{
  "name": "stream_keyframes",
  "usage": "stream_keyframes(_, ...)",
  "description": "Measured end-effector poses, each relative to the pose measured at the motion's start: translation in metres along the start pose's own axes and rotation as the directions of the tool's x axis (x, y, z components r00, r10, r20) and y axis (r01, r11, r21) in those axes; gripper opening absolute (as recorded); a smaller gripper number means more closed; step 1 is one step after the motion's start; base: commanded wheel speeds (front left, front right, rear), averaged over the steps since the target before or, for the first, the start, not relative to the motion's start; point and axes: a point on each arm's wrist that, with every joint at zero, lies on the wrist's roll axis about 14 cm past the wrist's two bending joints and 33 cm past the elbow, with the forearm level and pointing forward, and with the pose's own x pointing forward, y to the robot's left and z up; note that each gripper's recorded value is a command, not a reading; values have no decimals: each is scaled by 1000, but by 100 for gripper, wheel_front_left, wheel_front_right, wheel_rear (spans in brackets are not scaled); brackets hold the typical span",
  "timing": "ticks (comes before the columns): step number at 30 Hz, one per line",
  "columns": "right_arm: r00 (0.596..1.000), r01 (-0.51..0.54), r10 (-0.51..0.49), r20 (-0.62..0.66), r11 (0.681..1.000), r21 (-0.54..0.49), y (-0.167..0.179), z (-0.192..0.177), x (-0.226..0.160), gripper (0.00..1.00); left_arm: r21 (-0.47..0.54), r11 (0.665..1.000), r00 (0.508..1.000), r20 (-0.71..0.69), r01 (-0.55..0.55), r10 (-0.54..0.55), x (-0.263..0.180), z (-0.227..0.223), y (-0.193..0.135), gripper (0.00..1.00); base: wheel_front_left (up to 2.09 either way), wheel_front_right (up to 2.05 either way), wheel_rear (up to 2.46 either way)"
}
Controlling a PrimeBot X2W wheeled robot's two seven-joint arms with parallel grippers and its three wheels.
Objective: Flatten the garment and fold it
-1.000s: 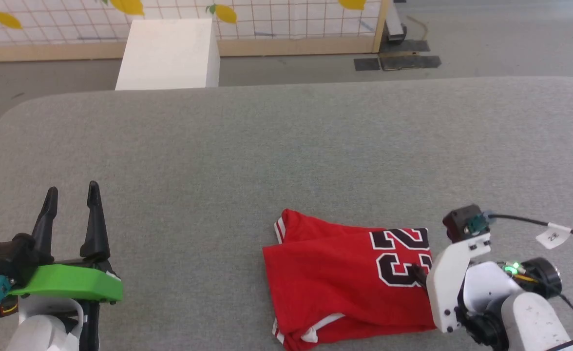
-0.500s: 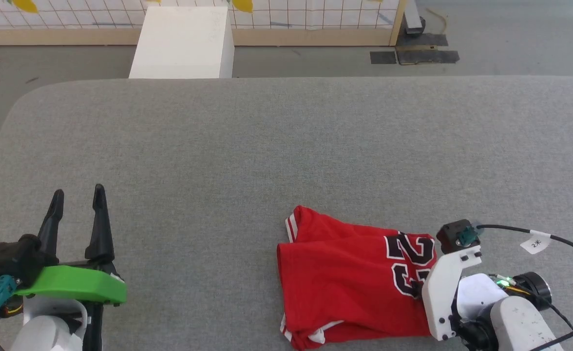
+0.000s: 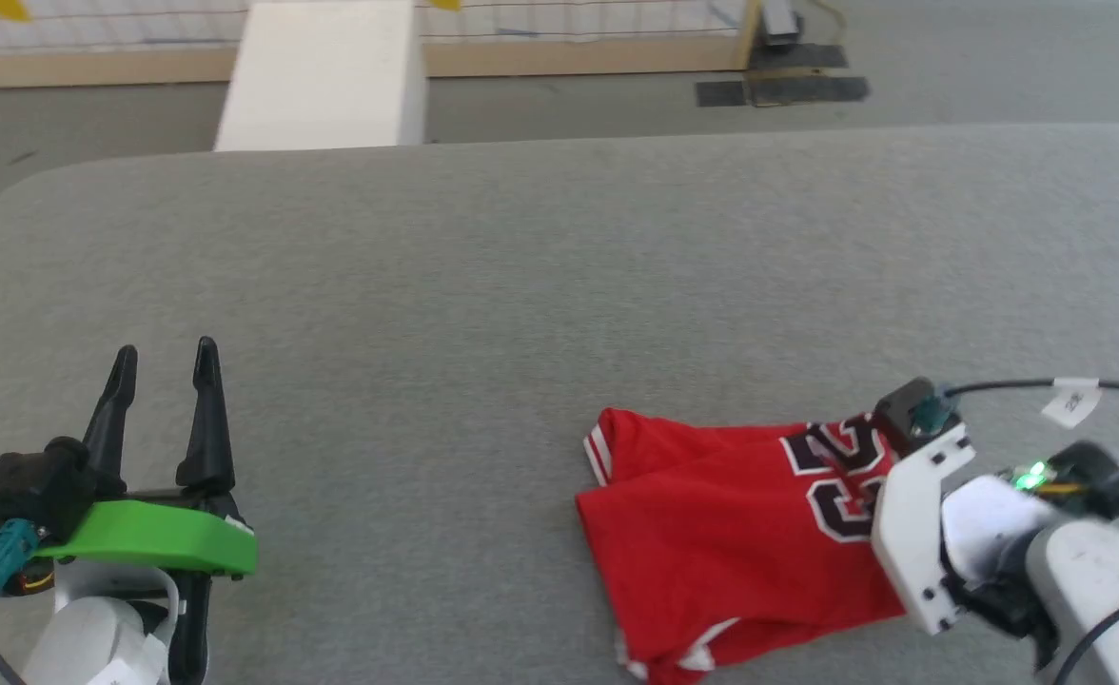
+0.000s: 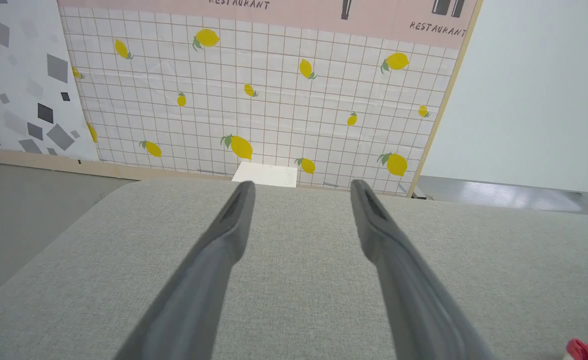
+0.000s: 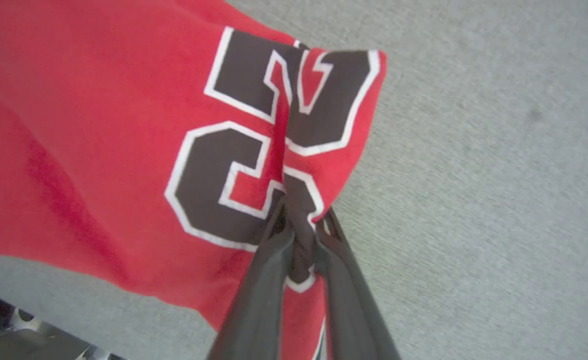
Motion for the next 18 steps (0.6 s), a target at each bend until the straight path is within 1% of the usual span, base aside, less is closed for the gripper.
stream_keyframes(2,999,35,-35,-12,999,-39,-16,0,-11,0,-9,1000,1000,0,27,-27,7,-2,-9,100,0,0,0)
stream_keyframes(4,997,81,-82,-8,995,-50,-38,1,-23,0,-19,998,998,0,65,-65,15,-5,-23,100,0,0,0)
stream_keyframes(7,986,164,-165,-15,986,-36,-73,-2,-40,0,-43,991,992,8,123,-123,30,-8,-44,100,0,0,0)
stream_keyframes(10,971,241,-240,-17,971,5,-103,-5,-54,0,-54,982,983,13,181,-180,46,-11,-63,100,0,0,0)
stream_keyframes(13,950,313,-312,-24,949,47,-131,-11,-64,0,-49,970,971,14,239,-239,63,-13,-80,100,0,0,0)
stream_keyframes(16,923,385,-381,-57,919,86,-161,-22,-70,0,-34,960,960,11,279,-279,80,-17,-90,100,0,0,0)
stream_keyframes(18,898,439,-432,-79,892,111,-183,-29,-73,0,-24,955,956,2,295,-295,91,-22,-93,100,0,0,0)
